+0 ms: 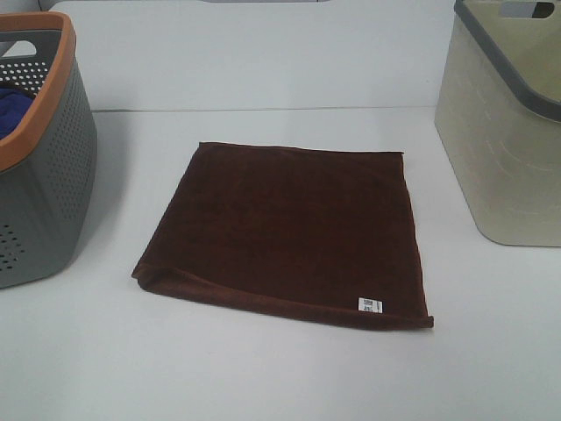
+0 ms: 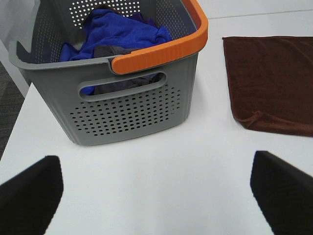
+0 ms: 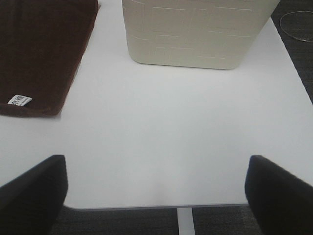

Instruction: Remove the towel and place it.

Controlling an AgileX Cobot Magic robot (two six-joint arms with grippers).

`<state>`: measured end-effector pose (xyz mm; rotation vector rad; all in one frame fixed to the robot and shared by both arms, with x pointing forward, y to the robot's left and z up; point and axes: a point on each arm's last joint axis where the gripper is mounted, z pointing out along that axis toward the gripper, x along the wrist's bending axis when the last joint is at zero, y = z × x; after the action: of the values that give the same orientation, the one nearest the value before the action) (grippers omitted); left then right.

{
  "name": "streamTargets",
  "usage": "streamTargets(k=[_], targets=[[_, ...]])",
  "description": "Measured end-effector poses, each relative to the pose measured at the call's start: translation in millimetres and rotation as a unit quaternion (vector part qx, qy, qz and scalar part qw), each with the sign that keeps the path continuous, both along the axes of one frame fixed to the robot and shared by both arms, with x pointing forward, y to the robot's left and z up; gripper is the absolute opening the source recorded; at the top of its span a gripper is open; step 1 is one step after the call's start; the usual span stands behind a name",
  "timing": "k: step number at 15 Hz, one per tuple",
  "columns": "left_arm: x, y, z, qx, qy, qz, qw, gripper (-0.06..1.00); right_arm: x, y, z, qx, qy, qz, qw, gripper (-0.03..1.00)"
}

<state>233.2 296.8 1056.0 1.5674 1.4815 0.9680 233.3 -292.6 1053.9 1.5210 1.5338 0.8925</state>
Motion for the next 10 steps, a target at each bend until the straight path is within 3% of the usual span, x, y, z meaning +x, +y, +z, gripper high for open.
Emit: streamTargets(k=[6, 10], targets=[[0.0, 0.0, 0.0, 0.0, 0.0, 0.0, 1.0, 0.99, 0.1, 0.9, 0.1, 0.005, -0.001, 0.003, 1.0, 0.96], [0.0, 1.5, 0.0, 0.017, 0.0, 0.001, 1.0, 0.99, 0.1, 1.1, 0.1, 0.006, -0.001, 0.004, 1.0, 0.96]])
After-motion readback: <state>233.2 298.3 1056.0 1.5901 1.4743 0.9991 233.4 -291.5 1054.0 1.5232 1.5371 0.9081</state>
